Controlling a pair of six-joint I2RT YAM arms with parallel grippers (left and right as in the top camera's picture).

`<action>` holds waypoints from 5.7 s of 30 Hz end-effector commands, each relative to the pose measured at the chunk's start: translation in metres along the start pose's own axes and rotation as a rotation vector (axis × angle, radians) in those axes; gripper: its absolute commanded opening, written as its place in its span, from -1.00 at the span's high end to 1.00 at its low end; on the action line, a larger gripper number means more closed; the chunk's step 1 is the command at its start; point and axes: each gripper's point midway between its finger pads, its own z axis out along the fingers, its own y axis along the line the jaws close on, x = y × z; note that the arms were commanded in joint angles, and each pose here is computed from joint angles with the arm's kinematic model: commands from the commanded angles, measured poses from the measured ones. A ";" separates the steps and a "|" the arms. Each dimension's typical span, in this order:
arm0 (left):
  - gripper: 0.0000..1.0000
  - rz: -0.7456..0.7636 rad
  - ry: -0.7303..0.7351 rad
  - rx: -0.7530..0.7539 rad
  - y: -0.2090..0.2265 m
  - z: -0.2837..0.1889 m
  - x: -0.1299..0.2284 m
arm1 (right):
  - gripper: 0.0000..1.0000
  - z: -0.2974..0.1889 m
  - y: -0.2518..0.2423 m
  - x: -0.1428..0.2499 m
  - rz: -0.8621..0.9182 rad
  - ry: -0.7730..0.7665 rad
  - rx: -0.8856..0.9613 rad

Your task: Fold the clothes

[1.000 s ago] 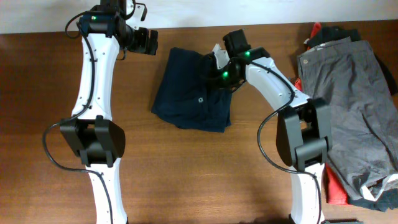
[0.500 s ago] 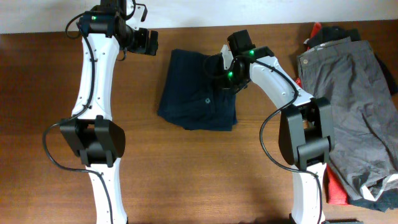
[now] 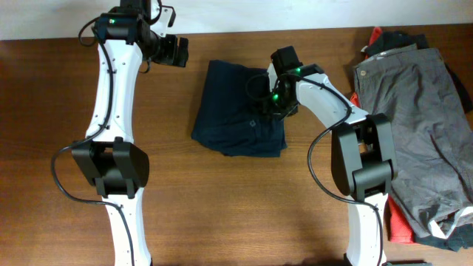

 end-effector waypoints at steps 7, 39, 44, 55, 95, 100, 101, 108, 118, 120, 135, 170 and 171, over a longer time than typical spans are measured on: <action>-0.98 0.014 0.047 0.033 -0.019 0.005 0.010 | -0.58 -0.087 -0.001 -0.025 -0.010 -0.105 -0.006; -0.85 0.523 0.209 0.040 -0.262 0.110 0.094 | -0.77 -0.155 -0.170 -0.006 0.384 -0.115 0.066; -0.79 0.527 0.218 0.041 -0.265 0.131 0.101 | -0.77 -0.155 -0.170 -0.004 0.382 -0.110 0.068; 0.52 0.587 0.263 0.018 -0.260 0.162 0.119 | -0.77 -0.155 -0.171 -0.005 0.383 -0.113 0.069; 0.99 0.097 0.489 -0.300 0.210 0.154 0.167 | -0.76 -0.155 -0.170 -0.004 0.384 -0.107 0.067; 0.83 0.182 0.497 -0.290 0.243 0.145 0.176 | -0.77 -0.155 -0.170 -0.004 0.384 -0.107 0.068; 0.83 0.205 0.502 -0.285 0.246 0.144 0.178 | -0.77 -0.155 -0.170 -0.004 0.384 -0.107 0.067; 0.26 0.248 0.469 -0.305 0.264 0.143 0.173 | -0.77 -0.155 -0.170 -0.004 0.387 -0.108 0.068; -0.73 0.243 0.417 -0.338 0.265 0.145 0.158 | -0.77 -0.155 -0.170 -0.004 0.387 -0.110 0.068; -0.72 0.206 0.394 -0.355 0.264 0.139 0.150 | -0.77 -0.155 -0.171 -0.006 0.385 -0.116 0.068; -0.50 0.020 0.260 -0.317 0.190 0.085 0.087 | -0.77 -0.155 -0.170 -0.005 0.385 -0.112 0.068; 0.98 -0.334 0.076 -0.255 0.182 0.023 0.056 | -0.77 -0.154 -0.168 0.005 0.371 -0.072 0.068; 0.98 -0.334 0.069 -0.259 0.185 0.025 0.055 | -0.77 -0.154 -0.168 0.005 0.371 -0.072 0.068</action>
